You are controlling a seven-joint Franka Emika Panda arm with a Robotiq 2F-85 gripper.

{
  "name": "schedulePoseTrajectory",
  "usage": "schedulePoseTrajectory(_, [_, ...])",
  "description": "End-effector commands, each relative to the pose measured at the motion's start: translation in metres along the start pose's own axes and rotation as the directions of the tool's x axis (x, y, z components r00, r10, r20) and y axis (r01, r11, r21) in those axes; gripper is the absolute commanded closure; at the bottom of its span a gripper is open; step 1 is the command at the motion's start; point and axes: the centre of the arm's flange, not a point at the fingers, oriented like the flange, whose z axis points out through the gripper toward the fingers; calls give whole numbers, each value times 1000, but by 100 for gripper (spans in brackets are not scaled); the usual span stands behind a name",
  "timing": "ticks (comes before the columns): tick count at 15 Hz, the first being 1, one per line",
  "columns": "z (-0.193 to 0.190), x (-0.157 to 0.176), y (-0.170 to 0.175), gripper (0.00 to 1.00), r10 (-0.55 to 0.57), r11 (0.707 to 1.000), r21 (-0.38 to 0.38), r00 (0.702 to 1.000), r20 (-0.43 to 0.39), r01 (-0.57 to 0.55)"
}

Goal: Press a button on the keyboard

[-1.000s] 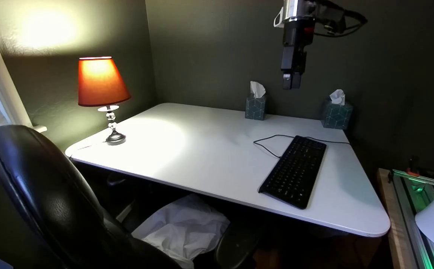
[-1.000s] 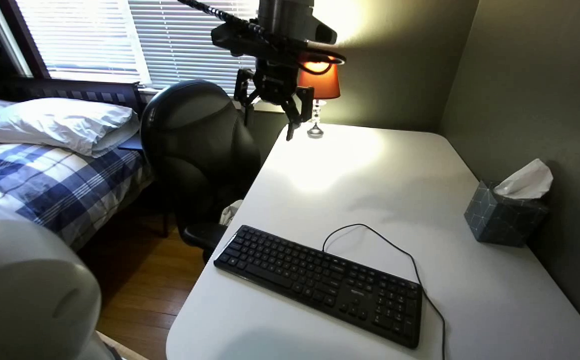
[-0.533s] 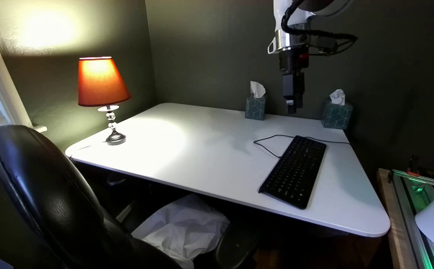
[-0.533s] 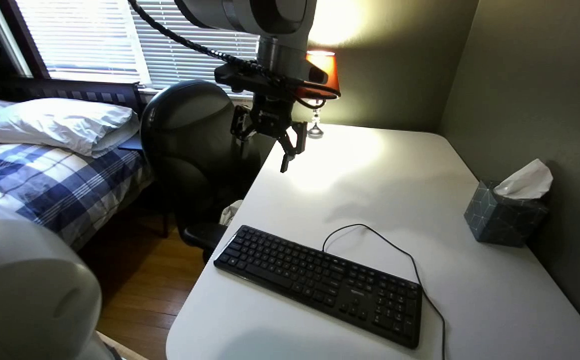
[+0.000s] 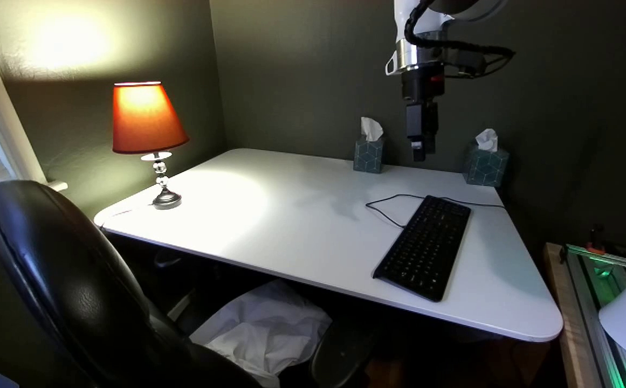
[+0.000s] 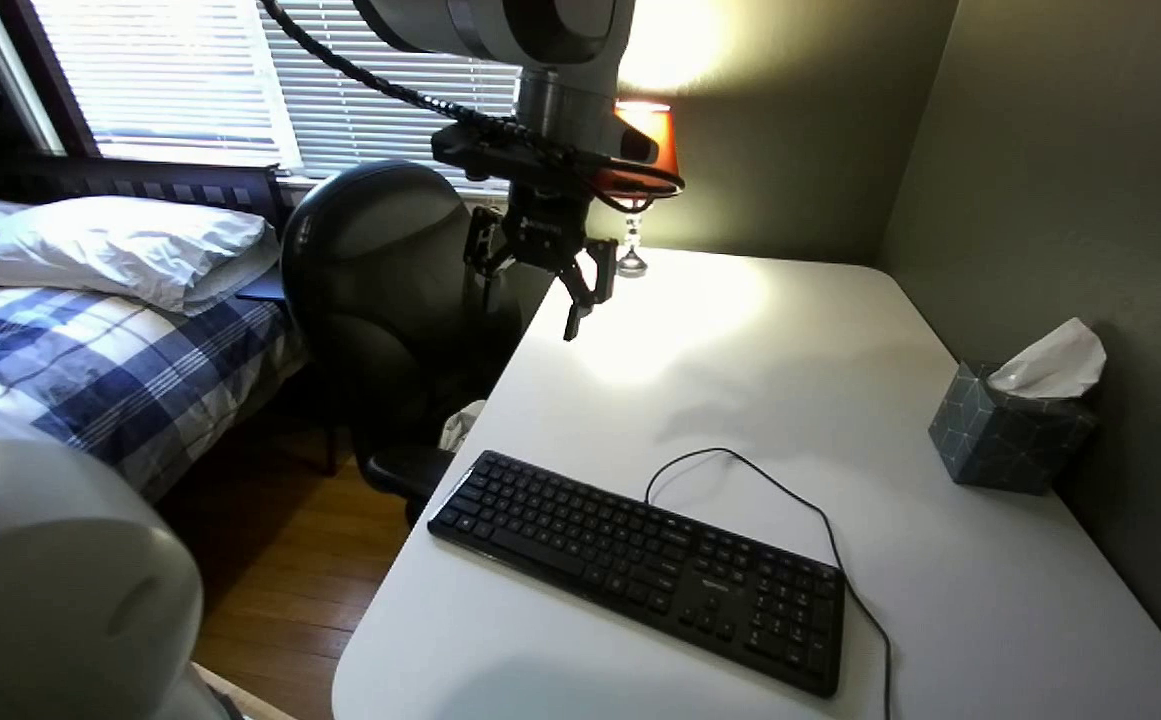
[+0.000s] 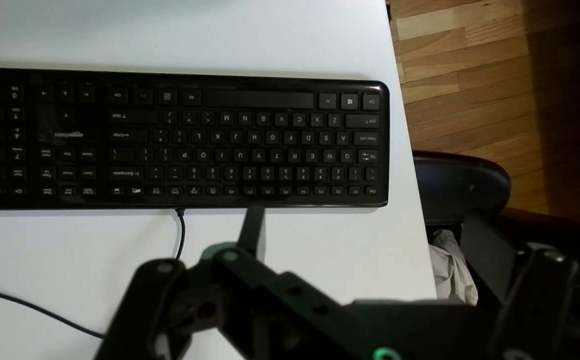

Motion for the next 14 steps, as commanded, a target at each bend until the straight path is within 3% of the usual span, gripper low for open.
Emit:
schedulePoseTrajectory(1, [25,16,-5,0,-34,999,-22,998,51,35])
schedulePoseTrajectory(8, [77,33,-8,0,-88,995,-30,994,71,90])
schedulePoseTrajectory(14, [115,50,-16,0,-195,981,11,974,117,195])
